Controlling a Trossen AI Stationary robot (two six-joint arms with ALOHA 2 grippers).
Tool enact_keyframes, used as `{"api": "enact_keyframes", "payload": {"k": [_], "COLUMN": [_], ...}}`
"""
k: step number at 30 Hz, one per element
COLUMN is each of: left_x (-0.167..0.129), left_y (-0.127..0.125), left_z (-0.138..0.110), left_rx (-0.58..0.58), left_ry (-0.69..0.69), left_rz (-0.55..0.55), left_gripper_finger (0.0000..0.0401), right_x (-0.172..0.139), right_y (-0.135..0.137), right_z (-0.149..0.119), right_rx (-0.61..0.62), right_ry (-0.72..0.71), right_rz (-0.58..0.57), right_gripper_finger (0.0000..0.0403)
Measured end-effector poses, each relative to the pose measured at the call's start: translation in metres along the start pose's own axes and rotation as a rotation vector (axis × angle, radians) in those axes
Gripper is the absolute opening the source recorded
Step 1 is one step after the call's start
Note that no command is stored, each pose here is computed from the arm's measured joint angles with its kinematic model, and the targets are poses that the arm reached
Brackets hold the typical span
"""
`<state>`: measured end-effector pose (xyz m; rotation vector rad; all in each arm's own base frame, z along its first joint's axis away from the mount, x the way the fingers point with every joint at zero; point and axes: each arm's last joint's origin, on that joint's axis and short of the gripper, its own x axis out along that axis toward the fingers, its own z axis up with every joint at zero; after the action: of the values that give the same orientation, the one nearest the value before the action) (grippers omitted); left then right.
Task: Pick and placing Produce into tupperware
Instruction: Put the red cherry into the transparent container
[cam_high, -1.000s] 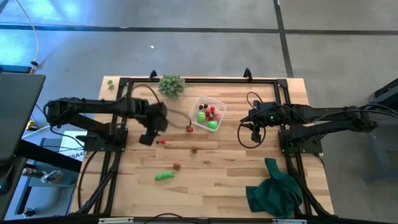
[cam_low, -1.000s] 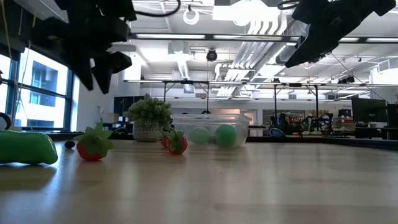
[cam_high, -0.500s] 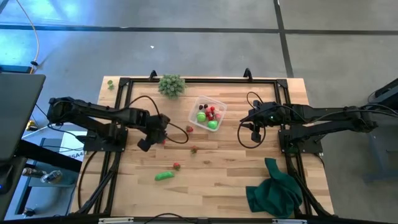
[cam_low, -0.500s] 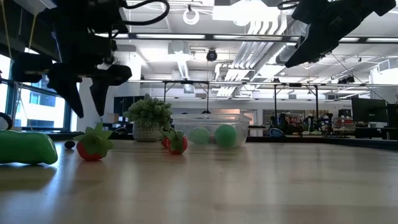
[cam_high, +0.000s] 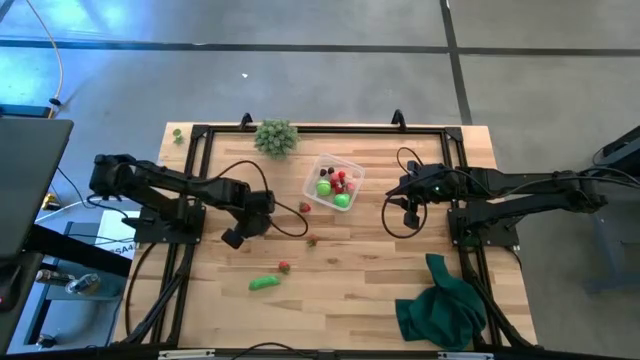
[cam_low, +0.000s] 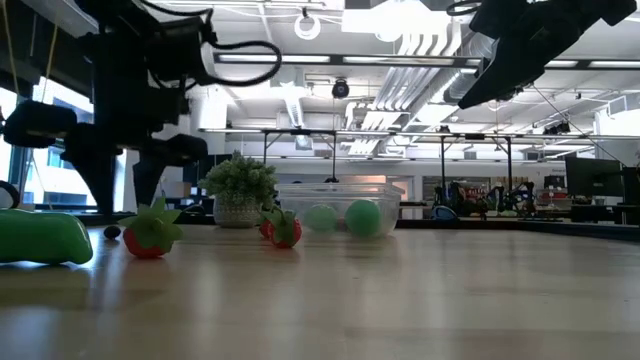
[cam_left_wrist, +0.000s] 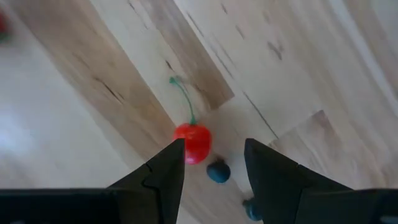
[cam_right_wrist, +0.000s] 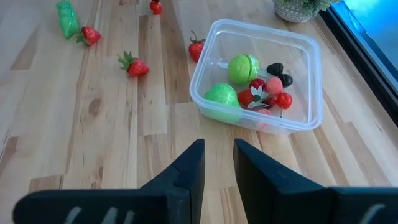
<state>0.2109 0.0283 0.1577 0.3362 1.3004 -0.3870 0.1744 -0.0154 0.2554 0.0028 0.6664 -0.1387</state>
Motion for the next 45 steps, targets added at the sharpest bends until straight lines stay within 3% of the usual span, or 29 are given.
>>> {"api": "enact_keyframes", "payload": {"k": [11,22,31,39,45], "left_x": [0.02,0.021,0.02,0.02,0.02], "left_y": [0.006,0.008,0.007,0.006,0.007], "left_z": [0.003,0.008,0.007,0.008,0.008], "left_rx": [0.001,-0.004,-0.257,-0.386,-0.477], "left_ry": [0.042,-0.019,-0.008,-0.029,-0.02], "left_rz": [-0.015,-0.019,-0.02,-0.077,-0.039], "left_gripper_finger": [0.0157,0.0156,0.0156,0.0156,0.0156], "right_x": [0.0,0.0,0.0,0.0,0.0], "right_y": [0.0,0.0,0.0,0.0,0.0], "right_z": [0.0,0.0,0.0,0.0,0.0], "right_rx": [0.0,0.0,0.0,0.0,0.0], "right_ry": [0.001,0.001,0.0,0.001,0.0], "right_rz": [0.001,0.005,0.005,0.005,0.004], "right_gripper_finger": [0.0075,0.0075,0.0075,0.0075,0.0075]}}
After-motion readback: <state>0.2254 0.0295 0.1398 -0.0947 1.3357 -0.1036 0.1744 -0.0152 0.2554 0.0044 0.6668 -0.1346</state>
